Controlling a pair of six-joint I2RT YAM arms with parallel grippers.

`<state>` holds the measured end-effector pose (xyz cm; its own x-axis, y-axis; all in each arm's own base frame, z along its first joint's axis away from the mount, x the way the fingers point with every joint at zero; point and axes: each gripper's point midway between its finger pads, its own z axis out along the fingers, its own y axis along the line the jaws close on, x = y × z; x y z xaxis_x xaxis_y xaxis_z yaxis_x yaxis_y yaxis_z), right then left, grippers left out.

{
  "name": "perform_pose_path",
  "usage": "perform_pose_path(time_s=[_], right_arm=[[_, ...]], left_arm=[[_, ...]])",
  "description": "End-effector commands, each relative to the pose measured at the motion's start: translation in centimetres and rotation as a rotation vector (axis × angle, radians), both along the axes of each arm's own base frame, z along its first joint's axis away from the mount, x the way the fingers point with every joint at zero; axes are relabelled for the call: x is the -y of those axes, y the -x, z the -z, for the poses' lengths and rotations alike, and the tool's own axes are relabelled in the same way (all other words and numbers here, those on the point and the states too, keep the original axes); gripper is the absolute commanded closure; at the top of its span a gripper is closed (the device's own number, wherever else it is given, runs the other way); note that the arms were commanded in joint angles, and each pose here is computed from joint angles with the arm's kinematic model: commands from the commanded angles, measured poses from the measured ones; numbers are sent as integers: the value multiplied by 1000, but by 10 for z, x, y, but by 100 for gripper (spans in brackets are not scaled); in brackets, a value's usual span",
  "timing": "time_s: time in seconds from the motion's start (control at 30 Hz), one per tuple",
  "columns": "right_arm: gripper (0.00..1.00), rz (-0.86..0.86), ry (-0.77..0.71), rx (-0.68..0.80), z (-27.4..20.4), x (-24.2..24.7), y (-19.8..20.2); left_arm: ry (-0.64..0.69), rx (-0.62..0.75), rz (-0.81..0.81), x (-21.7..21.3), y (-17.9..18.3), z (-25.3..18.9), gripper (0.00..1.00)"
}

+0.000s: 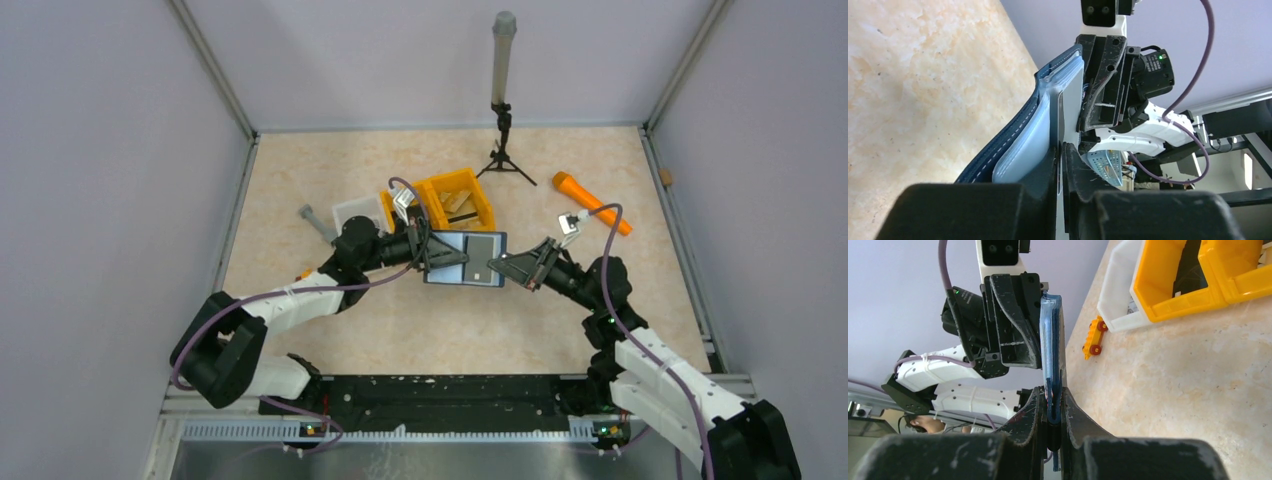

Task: Take the credit cards out of the card holder
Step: Remove the credit card from the card holder.

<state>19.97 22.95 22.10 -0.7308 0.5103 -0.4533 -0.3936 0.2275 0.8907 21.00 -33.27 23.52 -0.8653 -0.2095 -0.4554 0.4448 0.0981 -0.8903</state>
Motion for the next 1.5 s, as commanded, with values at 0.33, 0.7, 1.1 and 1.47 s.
perform_pose_path(time_s=[0.33, 0.7, 1.1, 1.47], right_arm=[[100, -42, 16, 23, -10, -4, 3], [98, -89, -53, 59, -23, -5, 11], [100, -124, -74, 56, -23, -9, 13], [100, -118, -69, 49, -19, -8, 13]], left_arm=[[158, 148, 127, -16, 34, -48, 100], [136, 119, 135, -22, 36, -38, 100], [196, 100, 202, -10, 39, -44, 67], [210, 108, 213, -8, 40, -46, 88]])
